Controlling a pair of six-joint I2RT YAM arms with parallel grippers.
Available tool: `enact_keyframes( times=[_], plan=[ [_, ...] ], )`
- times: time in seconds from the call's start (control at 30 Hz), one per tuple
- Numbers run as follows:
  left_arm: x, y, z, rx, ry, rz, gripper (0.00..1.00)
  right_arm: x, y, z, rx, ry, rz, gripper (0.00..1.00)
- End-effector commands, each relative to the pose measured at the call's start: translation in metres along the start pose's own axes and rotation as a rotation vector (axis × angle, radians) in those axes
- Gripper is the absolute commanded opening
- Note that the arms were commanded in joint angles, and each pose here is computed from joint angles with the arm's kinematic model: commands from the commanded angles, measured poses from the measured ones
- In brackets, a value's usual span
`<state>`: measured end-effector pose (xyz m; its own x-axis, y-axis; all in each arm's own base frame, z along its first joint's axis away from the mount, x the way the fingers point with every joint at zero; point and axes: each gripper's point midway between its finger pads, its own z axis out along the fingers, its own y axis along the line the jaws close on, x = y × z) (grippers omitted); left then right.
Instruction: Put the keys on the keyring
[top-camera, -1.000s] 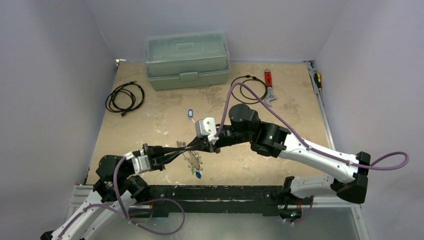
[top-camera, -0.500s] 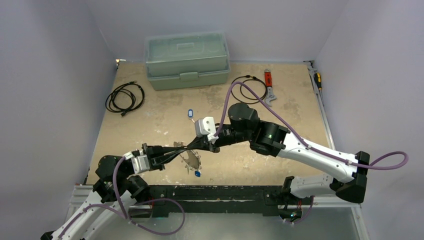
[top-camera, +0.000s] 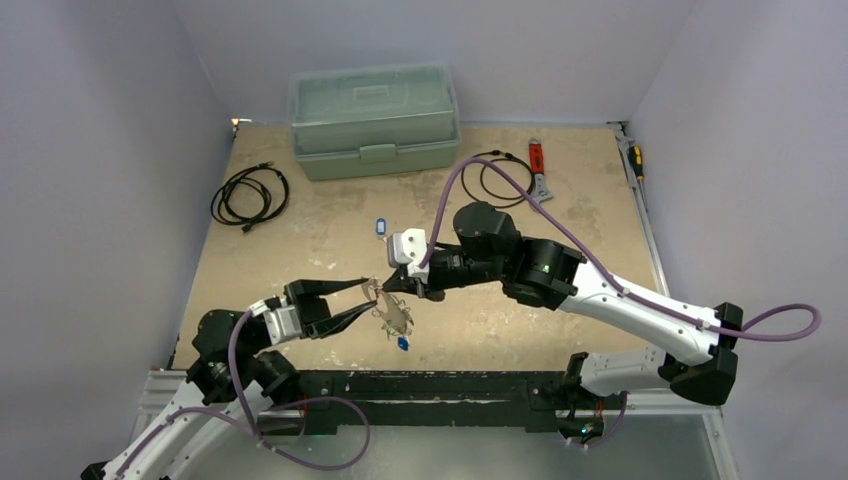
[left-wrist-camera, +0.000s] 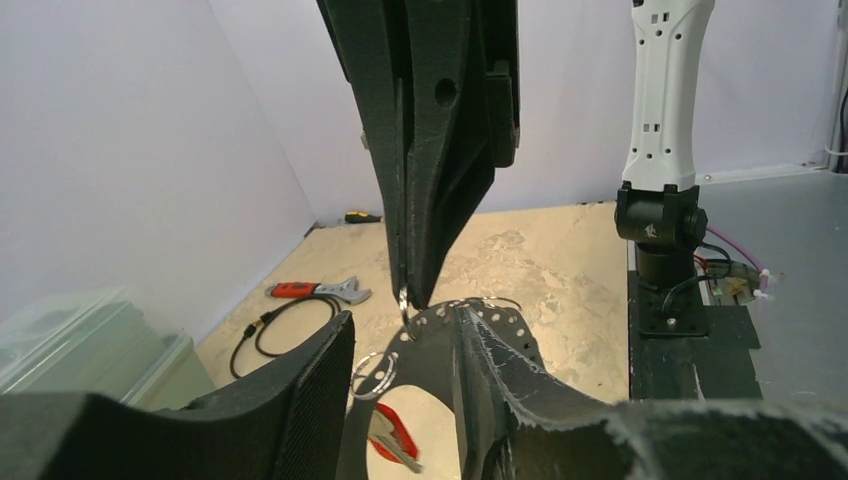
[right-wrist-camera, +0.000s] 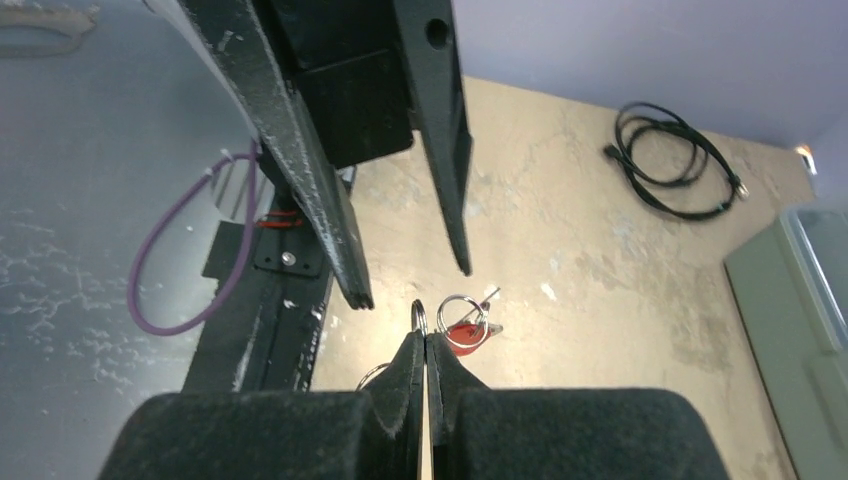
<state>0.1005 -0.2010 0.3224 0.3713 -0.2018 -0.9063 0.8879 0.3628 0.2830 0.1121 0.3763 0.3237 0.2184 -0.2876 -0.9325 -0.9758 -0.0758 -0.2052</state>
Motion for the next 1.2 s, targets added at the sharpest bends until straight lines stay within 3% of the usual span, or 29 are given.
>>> enact_keyframes(
  times=[0.0, 0.6, 0.8, 1.03, 1.17],
  plan=[
    [-0.006, 0.002, 0.004, 0.006, -0.006, 0.002, 0.38, -0.017, -0.019, -0.012, 0.096, 0.017, -0.036, 0.00],
    [0.017, 0.004, 0.014, 0.024, 0.082, -0.038, 0.33, 0.002, -0.027, -0.014, 0.181, 0.254, -0.061, 0.00],
    [0.021, 0.004, 0.015, 0.027, 0.094, -0.040, 0.24, -0.002, -0.023, -0.012, 0.177, 0.256, -0.071, 0.00],
    [0.026, 0.000, 0.017, 0.057, 0.110, -0.058, 0.01, -0.007, -0.025, -0.010, 0.181, 0.247, -0.077, 0.00],
    [0.027, 0.000, 0.017, 0.060, 0.112, -0.061, 0.00, -0.010, -0.024, -0.007, 0.171, 0.243, -0.081, 0.00]
  ],
)
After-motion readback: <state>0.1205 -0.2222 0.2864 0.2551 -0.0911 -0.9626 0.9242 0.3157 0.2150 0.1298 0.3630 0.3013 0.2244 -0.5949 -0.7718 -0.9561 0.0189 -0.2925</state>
